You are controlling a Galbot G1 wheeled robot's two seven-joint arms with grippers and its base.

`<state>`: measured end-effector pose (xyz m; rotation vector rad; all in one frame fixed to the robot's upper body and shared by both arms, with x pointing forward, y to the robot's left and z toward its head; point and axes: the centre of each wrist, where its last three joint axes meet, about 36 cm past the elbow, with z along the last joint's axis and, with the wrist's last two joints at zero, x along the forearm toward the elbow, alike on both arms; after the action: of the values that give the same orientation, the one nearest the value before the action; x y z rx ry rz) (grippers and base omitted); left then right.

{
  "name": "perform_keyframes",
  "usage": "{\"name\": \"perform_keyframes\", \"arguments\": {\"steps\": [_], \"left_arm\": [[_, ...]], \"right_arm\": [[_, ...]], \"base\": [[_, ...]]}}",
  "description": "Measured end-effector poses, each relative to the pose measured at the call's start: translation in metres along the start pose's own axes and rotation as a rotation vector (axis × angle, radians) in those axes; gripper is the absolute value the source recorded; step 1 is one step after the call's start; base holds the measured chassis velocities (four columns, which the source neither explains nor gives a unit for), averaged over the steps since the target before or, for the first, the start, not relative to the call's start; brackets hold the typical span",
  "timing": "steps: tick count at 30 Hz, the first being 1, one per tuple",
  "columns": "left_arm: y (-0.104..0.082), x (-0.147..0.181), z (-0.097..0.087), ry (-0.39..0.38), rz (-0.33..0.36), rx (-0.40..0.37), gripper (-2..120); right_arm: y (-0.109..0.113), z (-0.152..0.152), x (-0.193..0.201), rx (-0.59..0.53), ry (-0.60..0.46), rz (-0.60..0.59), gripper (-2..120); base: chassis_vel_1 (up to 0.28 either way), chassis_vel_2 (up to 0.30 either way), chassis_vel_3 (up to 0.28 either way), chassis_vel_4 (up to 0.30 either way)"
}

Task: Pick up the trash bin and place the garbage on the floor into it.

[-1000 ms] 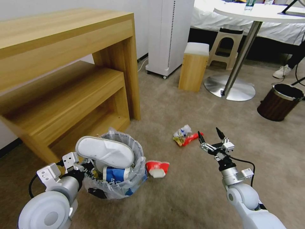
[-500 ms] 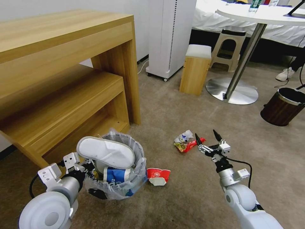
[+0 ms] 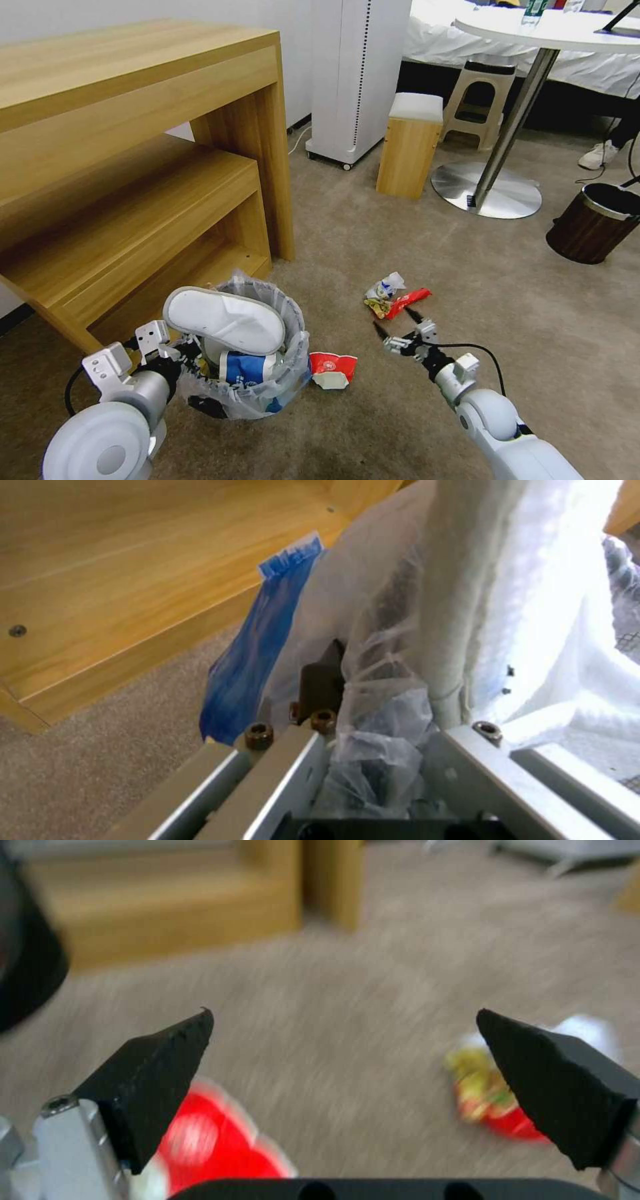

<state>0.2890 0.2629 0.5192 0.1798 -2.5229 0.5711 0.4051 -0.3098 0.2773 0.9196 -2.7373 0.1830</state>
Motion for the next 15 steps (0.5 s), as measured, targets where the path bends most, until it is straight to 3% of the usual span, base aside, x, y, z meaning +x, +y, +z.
{"name": "perform_keyframes", "arguments": {"steps": [3, 4, 7, 15], "left_arm": [[-0.001, 0.0, 0.001, 0.0, 0.0, 0.0, 1], [-0.001, 0.0, 0.001, 0.0, 0.0, 0.0, 1], [0.0, 0.002, 0.0, -0.003, -0.003, -0.001, 1], [0.0, 0.007, -0.002, -0.019, -0.02, -0.013, 1]], "right_arm": [[-0.014, 0.009, -0.009, 0.056, 0.074, -0.181, 100], [-0.014, 0.009, -0.009, 0.056, 0.074, -0.181, 100], [-0.023, 0.018, -0.024, 0.084, 0.108, -0.328, 100], [-0.018, 0.042, -0.057, 0.075, 0.184, -0.407, 100]], "base": [[0.0, 0.0, 0.0, 0.0], [0.0, 0.0, 0.0, 0.0], [0.0, 0.0, 0.0, 0.0], [0.0, 0.0, 0.0, 0.0]]}}
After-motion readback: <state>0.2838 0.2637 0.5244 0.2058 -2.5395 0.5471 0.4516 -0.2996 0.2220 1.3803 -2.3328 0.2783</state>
